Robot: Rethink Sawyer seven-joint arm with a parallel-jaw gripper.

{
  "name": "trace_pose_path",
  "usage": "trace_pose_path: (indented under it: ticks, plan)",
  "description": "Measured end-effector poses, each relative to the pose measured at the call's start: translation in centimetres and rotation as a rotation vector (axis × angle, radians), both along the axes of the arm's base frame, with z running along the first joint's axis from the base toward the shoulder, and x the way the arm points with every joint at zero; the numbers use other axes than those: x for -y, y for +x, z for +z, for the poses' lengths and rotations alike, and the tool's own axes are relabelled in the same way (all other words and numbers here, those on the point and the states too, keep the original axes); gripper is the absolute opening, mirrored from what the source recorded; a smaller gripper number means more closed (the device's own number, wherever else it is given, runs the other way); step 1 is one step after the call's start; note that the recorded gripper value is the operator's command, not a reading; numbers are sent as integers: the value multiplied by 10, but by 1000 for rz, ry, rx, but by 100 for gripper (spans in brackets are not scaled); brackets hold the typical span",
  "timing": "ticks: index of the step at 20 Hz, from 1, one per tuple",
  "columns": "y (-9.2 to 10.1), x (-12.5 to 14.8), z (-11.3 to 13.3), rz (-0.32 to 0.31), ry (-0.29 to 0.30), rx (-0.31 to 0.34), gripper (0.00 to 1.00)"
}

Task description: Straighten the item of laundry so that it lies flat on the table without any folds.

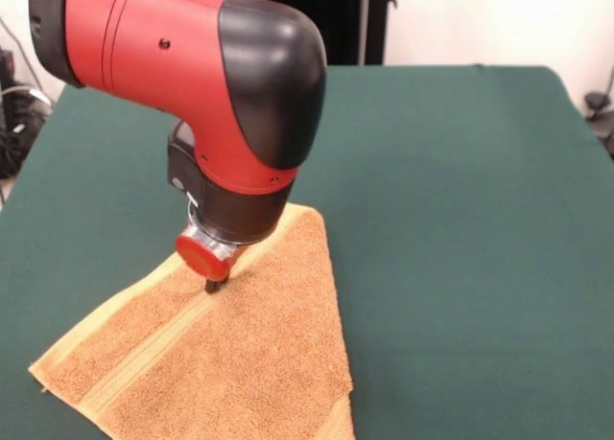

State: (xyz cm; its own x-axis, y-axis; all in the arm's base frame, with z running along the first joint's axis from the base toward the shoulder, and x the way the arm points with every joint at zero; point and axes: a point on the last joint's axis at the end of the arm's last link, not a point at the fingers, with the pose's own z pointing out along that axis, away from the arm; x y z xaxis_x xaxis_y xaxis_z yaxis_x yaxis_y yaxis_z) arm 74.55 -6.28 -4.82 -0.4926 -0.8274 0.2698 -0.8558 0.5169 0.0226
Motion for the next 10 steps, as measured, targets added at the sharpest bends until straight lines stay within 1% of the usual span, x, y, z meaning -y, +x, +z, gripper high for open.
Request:
trace_pose_path:
  ticks: [2,3,5,6,7,10]
  plan:
    - [2,3,3,-24,24,8,0]
    - [4,8,6,-52,49,17,0]
    - [7,18,11,-89,79,29,0]
    - [7,29,17,-124,102,37,0]
    - [6,38,21,-145,113,40,0]
    - [-3,69,35,-207,130,43,0]
